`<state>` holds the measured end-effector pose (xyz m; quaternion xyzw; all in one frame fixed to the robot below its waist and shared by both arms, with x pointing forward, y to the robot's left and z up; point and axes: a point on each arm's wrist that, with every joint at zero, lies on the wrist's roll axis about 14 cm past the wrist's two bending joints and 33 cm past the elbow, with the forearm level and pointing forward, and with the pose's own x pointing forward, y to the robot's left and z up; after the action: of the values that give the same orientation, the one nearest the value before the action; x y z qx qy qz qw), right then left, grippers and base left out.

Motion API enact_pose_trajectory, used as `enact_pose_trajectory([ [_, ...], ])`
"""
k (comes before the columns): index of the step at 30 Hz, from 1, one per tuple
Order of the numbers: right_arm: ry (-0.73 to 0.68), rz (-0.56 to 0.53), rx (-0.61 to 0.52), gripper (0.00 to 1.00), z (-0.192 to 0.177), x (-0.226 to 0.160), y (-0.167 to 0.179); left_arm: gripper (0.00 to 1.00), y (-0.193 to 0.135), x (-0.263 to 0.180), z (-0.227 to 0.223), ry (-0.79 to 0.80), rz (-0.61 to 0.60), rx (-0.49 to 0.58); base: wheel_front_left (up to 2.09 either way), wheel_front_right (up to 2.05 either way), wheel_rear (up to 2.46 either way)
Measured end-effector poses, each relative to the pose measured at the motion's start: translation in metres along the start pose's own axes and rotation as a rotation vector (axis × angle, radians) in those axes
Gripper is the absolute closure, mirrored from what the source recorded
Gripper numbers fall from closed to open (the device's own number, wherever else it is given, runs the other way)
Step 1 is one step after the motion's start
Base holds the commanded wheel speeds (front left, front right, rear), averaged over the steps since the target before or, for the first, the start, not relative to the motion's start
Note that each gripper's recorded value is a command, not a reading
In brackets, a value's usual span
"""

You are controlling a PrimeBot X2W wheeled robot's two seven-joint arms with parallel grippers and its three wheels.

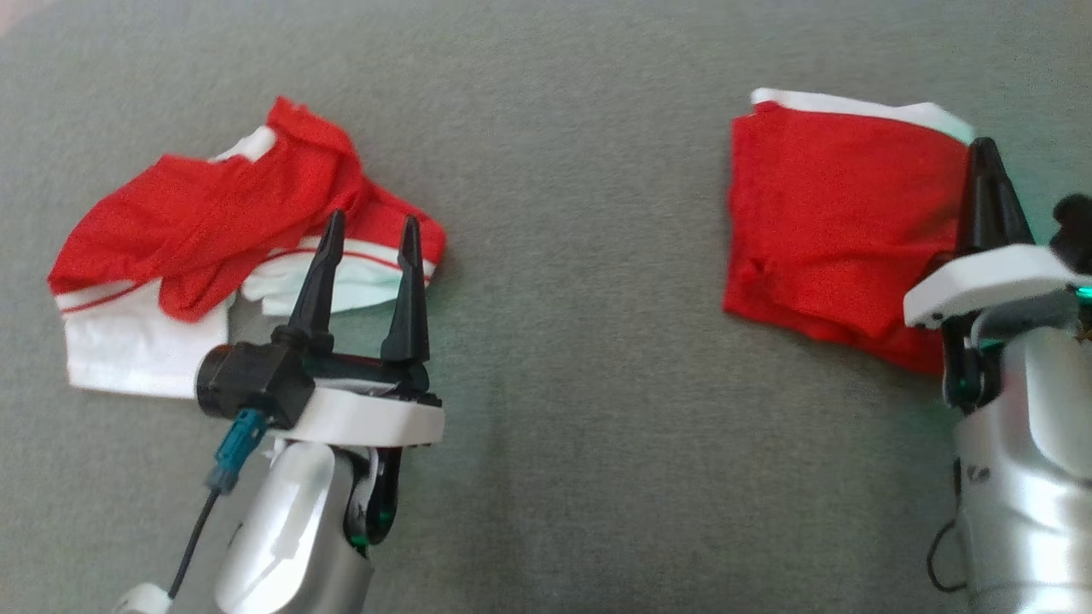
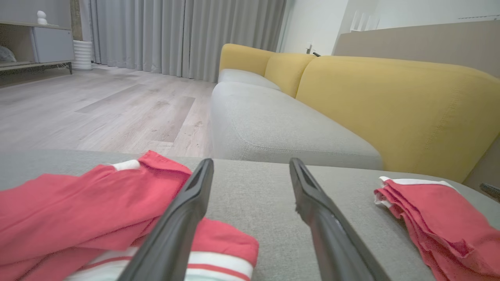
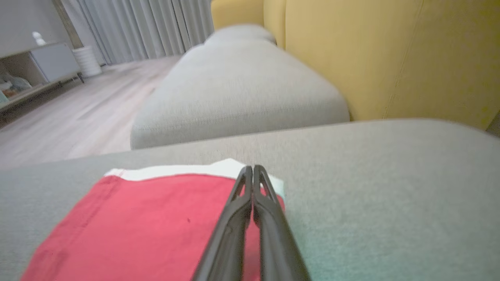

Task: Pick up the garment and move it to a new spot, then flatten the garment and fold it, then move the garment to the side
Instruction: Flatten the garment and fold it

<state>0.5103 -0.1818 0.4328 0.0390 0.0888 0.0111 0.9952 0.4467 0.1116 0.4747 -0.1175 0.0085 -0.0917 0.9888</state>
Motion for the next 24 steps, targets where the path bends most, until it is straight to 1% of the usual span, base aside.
enact_pose_trajectory([
  [2,0.076,-0.002,0.022,1.0,-0.019,0.012,0.003,0.0,0.008,0.0,-0.003,0.008,0.019,0.005,0.0,0.0,0.0],
  [5,0.174,0.018,-0.004,1.0,-0.048,0.02,0.01,0.0,0.017,-0.002,-0.006,0.017,0.045,0.002,0.0,0.0,0.0],
  [7,0.193,0.035,-0.014,1.0,-0.057,0.024,0.017,0.0,0.021,-0.004,-0.007,0.022,0.057,0.006,0.0,0.0,0.0],
  [10,0.151,0.064,-0.033,1.0,-0.049,0.03,0.027,0.0,0.024,-0.006,-0.007,0.024,0.066,0.009,0.0,0.0,0.0],
  [12,0.105,0.117,-0.056,1.0,-0.035,0.034,0.045,0.0,0.022,-0.007,-0.003,0.015,0.061,0.01,0.0,0.0,0.0],
  [16,0.097,0.177,-0.07,1.0,-0.03,0.036,0.066,0.0,0.02,-0.008,0.0,0.009,0.056,0.012,0.0,0.0,0.0],
  [17,0.097,0.177,-0.07,1.0,-0.03,0.036,0.066,0.0,0.02,-0.008,0.0,0.009,0.056,0.012,0.0,0.0,0.0],
  [19,0.123,0.207,-0.082,1.0,-0.039,0.034,0.075,0.0,0.02,-0.008,-0.001,0.012,0.056,0.012,0.0,0.0,0.0],
  [22,0.203,0.24,-0.087,1.0,-0.06,0.03,0.085,0.0,0.021,-0.009,-0.003,0.017,0.058,0.009,0.0,0.0,0.0],
  [24,0.232,0.247,-0.1,1.0,-0.064,0.032,0.086,0.0,0.022,-0.01,-0.002,0.017,0.066,0.007,0.0,0.0,0.0],
])
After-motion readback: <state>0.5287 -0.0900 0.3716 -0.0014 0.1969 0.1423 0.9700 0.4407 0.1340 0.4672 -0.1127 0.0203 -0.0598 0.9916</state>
